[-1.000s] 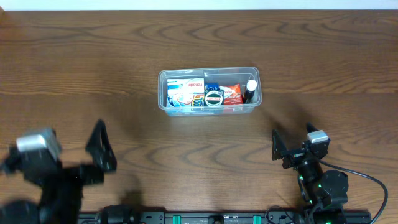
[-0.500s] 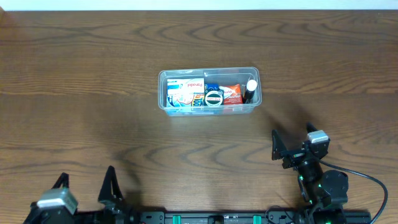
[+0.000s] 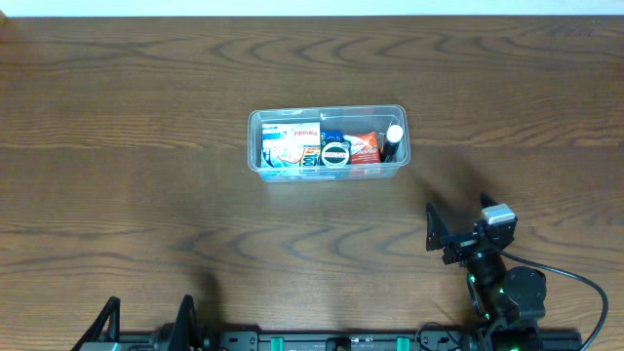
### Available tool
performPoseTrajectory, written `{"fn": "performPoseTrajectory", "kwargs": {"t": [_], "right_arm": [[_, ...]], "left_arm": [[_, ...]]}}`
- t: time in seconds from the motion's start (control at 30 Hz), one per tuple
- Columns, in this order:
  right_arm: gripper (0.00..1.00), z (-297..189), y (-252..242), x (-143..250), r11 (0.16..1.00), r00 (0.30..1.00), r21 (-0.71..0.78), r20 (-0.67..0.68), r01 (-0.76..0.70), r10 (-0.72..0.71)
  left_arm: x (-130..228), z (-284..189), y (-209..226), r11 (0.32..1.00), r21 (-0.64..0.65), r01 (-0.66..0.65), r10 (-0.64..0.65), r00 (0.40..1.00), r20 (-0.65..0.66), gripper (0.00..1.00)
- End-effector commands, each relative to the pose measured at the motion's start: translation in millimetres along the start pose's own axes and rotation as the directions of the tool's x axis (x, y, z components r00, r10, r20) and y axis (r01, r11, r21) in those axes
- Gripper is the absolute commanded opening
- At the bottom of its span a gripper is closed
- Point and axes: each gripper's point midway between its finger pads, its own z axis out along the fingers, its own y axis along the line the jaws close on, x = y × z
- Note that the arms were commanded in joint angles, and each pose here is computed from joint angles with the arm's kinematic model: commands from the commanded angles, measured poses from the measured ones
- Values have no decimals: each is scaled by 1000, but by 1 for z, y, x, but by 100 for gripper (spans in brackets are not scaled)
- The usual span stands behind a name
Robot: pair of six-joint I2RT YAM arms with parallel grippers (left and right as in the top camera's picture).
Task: Pack container
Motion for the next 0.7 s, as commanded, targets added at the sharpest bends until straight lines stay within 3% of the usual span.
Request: {"fn": "performPoseTrajectory", "kwargs": {"t": [0.0, 0.1, 0.2, 0.27, 0.5, 0.67], "right_arm": [[99, 1, -1, 2, 1000, 1000, 4, -3, 9, -9], [99, 1, -1, 2, 1000, 1000, 4, -3, 9, -9], [99, 1, -1, 2, 1000, 1000, 4, -3, 9, -9], [99, 1, -1, 2, 1000, 1000, 4, -3, 9, -9], [99, 1, -1, 2, 1000, 1000, 4, -3, 9, -9], [99, 1, -1, 2, 1000, 1000, 4, -3, 9, -9]], "left_arm": [[3, 3, 5, 1000, -22, -16, 15, 1000, -14, 98], [4, 13, 15, 997, -74, -16, 15, 1000, -9, 98], [4, 26, 46, 971, -238, -11, 14, 1000, 12, 98], [13, 39, 55, 963, -271, -11, 10, 1000, -5, 98], [15, 90, 59, 971, -239, 15, 5, 996, 86, 98], [28, 132, 41, 994, -97, -59, 72, 988, 140, 98]]}}
